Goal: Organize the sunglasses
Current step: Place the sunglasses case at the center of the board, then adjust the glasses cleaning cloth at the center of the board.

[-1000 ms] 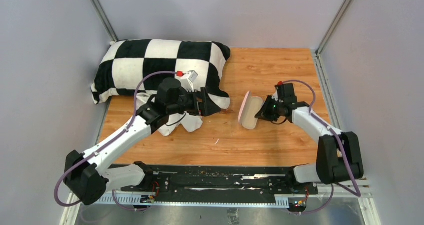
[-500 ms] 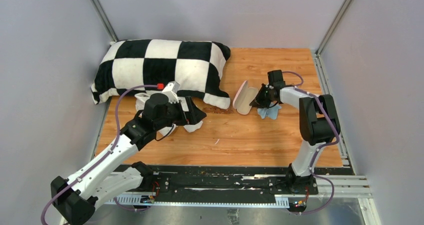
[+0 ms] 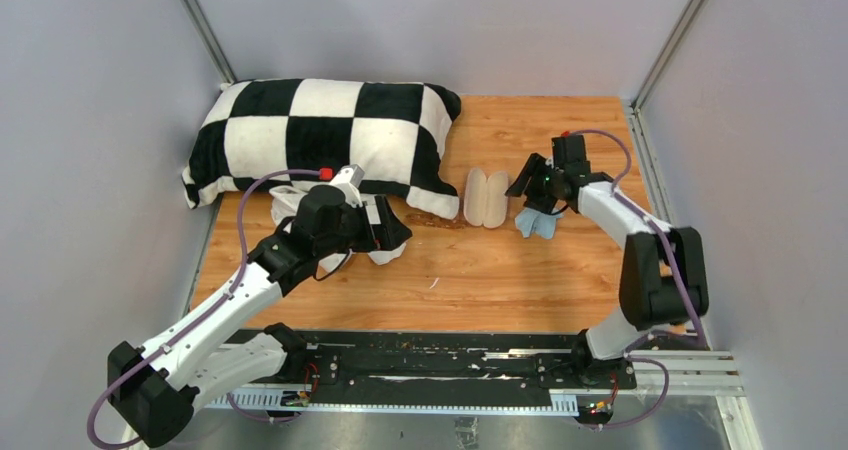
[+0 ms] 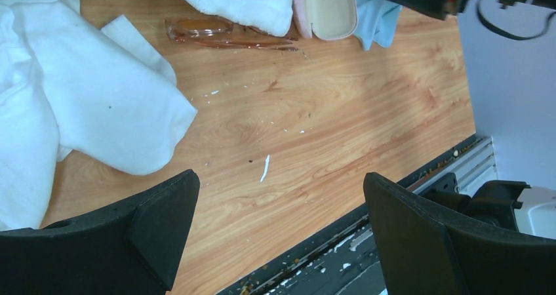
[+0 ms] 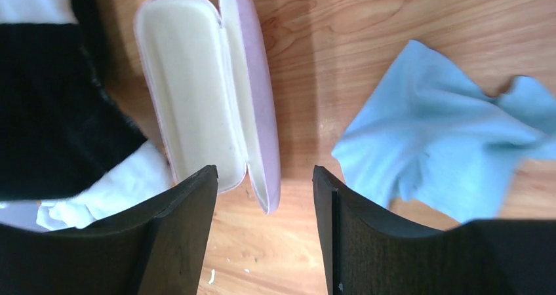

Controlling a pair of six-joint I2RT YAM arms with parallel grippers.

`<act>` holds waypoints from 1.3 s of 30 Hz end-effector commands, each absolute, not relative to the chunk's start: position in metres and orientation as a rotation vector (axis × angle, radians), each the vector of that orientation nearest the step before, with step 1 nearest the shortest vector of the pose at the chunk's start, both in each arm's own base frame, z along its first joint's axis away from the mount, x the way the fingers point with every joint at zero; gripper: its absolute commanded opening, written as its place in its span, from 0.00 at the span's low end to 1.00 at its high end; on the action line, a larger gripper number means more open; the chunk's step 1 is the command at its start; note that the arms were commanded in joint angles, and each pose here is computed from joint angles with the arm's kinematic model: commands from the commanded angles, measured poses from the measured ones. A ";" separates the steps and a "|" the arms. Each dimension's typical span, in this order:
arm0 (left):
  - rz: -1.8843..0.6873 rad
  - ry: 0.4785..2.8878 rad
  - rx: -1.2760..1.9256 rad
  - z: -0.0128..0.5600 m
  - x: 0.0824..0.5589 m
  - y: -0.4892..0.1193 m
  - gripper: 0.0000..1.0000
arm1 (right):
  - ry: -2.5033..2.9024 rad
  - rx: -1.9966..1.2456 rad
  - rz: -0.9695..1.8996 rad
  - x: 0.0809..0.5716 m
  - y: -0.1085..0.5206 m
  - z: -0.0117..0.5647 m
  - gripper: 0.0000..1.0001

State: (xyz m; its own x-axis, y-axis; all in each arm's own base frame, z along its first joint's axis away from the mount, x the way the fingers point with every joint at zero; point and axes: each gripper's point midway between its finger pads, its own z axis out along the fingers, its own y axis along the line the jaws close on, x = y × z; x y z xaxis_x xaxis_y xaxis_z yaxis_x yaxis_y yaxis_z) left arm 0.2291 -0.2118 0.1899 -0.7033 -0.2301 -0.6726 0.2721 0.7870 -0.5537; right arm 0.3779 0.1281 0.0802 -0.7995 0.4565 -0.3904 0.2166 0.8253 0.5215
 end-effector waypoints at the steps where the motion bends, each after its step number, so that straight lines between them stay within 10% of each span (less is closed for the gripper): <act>1: -0.854 2.125 0.053 0.213 0.236 -0.216 1.00 | 2.447 0.465 0.426 0.352 0.083 0.102 0.58; 20: -0.843 2.112 0.112 0.206 0.231 -0.214 1.00 | 2.673 0.261 0.251 0.308 0.092 0.034 0.48; 28: -0.829 2.122 0.109 0.201 0.231 -0.212 1.00 | 2.694 0.260 0.204 0.317 0.089 0.018 0.28; 32: -0.836 2.130 0.110 0.197 0.232 -0.215 1.00 | 2.688 0.248 0.238 0.315 0.095 0.022 0.02; 39: -0.804 2.162 0.056 0.187 0.238 -0.213 1.00 | 2.725 0.148 0.317 0.263 0.121 0.039 0.00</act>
State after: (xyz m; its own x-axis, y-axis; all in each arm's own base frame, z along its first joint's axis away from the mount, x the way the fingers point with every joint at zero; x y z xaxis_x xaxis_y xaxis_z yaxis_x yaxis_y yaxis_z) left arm 0.2326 -0.2154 0.1939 -0.6735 -0.2003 -0.7116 0.3303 0.7796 -0.5321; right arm 0.3056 0.1057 0.0329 -0.8875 0.1957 -0.4172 0.1049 0.9674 0.2305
